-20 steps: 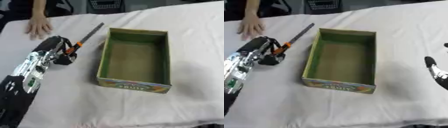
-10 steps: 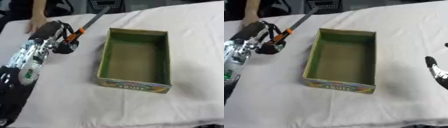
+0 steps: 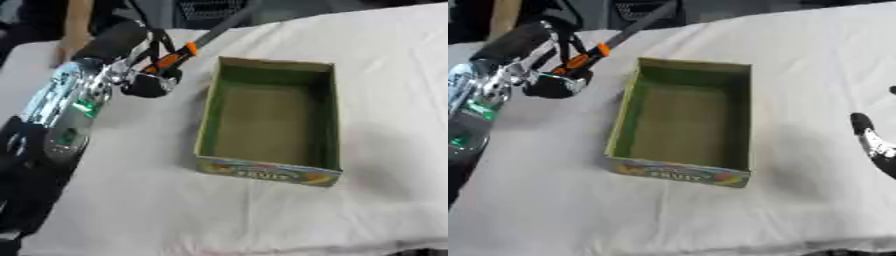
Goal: Pick up objects on the table and place them in the box.
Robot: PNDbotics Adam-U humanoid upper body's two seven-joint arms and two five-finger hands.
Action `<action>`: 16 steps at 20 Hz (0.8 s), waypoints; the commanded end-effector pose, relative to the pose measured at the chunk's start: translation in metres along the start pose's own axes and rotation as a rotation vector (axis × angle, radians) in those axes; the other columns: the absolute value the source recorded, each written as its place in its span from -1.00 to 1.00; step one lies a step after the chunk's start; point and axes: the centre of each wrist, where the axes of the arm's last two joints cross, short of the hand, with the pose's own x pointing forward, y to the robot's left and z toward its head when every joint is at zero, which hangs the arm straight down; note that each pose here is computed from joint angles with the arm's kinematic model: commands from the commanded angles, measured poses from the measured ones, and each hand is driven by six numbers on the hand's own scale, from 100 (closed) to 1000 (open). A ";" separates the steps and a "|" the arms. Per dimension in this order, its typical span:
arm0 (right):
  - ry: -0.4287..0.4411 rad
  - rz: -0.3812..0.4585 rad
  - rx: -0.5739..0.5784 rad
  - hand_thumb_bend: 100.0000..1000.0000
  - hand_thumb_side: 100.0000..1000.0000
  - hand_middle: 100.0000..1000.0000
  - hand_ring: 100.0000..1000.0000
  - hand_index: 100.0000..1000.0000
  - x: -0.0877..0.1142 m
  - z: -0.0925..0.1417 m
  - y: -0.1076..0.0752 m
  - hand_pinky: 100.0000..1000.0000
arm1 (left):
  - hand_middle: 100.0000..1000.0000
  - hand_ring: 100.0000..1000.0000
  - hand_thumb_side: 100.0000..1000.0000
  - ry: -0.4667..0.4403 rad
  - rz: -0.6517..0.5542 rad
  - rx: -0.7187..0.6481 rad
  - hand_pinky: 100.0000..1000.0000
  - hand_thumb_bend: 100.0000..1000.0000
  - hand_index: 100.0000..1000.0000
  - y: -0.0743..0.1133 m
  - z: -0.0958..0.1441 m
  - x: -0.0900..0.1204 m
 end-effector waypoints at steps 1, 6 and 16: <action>-0.026 0.021 -0.006 -0.11 0.17 0.34 0.19 0.45 0.003 -0.002 -0.008 0.02 | -0.86 -1.00 -0.73 -0.052 -0.021 0.007 -1.00 -0.69 -0.66 0.009 -0.002 0.012; -0.029 0.019 -0.003 -0.11 0.17 0.34 0.19 0.45 0.003 -0.002 -0.008 0.02 | -0.86 -1.00 -0.74 -0.112 -0.024 -0.048 -1.00 -0.69 -0.66 -0.001 -0.012 0.027; -0.033 0.014 -0.001 -0.11 0.17 0.34 0.19 0.45 0.004 -0.003 -0.007 0.02 | -0.85 -1.00 -0.74 -0.179 0.002 -0.192 -1.00 -0.70 -0.65 -0.039 -0.030 0.046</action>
